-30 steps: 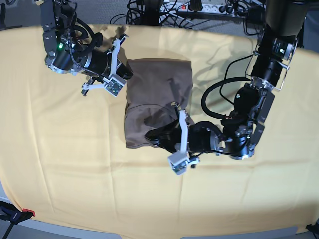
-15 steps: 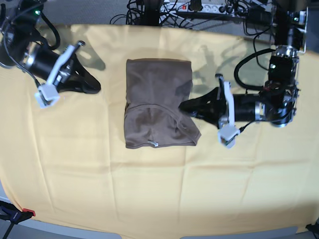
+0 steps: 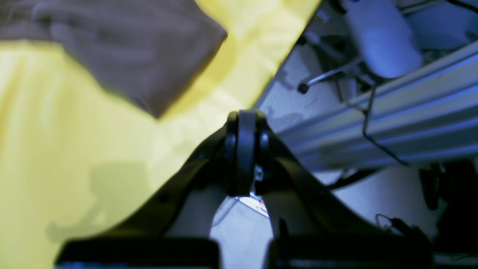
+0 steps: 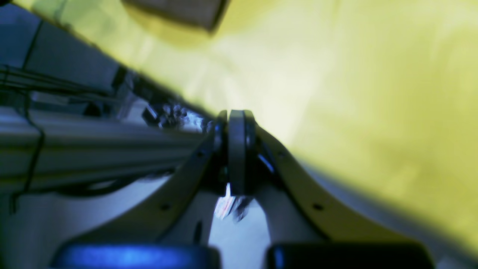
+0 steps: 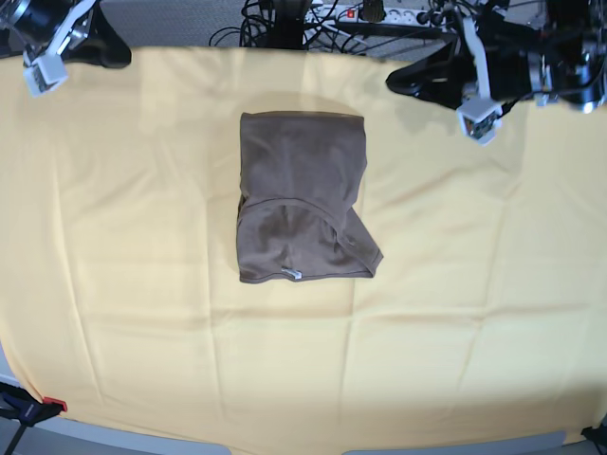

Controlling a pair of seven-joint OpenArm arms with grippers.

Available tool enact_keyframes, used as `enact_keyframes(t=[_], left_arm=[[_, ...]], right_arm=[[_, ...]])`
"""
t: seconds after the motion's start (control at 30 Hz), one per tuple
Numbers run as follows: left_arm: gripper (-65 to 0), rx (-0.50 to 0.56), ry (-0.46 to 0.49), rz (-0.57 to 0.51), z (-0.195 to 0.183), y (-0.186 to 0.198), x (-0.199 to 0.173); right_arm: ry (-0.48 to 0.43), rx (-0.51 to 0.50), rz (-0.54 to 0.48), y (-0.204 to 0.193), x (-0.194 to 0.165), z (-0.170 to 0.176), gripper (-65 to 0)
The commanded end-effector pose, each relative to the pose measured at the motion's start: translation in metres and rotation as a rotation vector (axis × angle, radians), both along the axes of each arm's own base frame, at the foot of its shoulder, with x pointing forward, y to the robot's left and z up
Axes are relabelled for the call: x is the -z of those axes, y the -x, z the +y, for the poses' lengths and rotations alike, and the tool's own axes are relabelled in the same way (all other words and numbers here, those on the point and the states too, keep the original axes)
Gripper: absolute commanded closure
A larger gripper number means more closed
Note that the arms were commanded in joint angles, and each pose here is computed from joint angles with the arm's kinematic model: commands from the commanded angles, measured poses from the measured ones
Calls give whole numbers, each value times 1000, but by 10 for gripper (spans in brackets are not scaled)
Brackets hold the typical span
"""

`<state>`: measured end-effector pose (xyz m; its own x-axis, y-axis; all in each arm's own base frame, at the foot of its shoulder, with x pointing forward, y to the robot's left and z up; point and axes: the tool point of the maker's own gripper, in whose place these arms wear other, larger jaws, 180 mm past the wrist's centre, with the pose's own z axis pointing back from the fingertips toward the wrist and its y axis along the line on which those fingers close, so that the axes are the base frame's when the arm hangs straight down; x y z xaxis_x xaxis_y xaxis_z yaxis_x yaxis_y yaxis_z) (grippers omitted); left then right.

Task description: Fold the T-shirt properly

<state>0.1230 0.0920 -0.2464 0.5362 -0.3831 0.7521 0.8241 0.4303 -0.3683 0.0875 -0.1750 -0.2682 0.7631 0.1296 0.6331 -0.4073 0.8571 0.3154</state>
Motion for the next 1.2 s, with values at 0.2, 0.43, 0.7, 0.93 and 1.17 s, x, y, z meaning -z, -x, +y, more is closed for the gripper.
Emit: enact_keyframes(t=[0.2,0.43,0.7,0.93,1.17], left_arm=[[0,-42,-116,283,19,81,31],[0,-196,-141,552,28,147,66],[0,-482,-57,651,50,146,126],[0,-713,-82,720,98,123,210],[0,-829,-174,775,120,129,284]], right_arm=[[-51,37,170,52,8,9,0],[-147,158,368,95,42,-6,0],[-205,273,592,133,119,-21,0],[-79,260,656,130,211,-28,0],[51,77,668,122,281,-18,0]])
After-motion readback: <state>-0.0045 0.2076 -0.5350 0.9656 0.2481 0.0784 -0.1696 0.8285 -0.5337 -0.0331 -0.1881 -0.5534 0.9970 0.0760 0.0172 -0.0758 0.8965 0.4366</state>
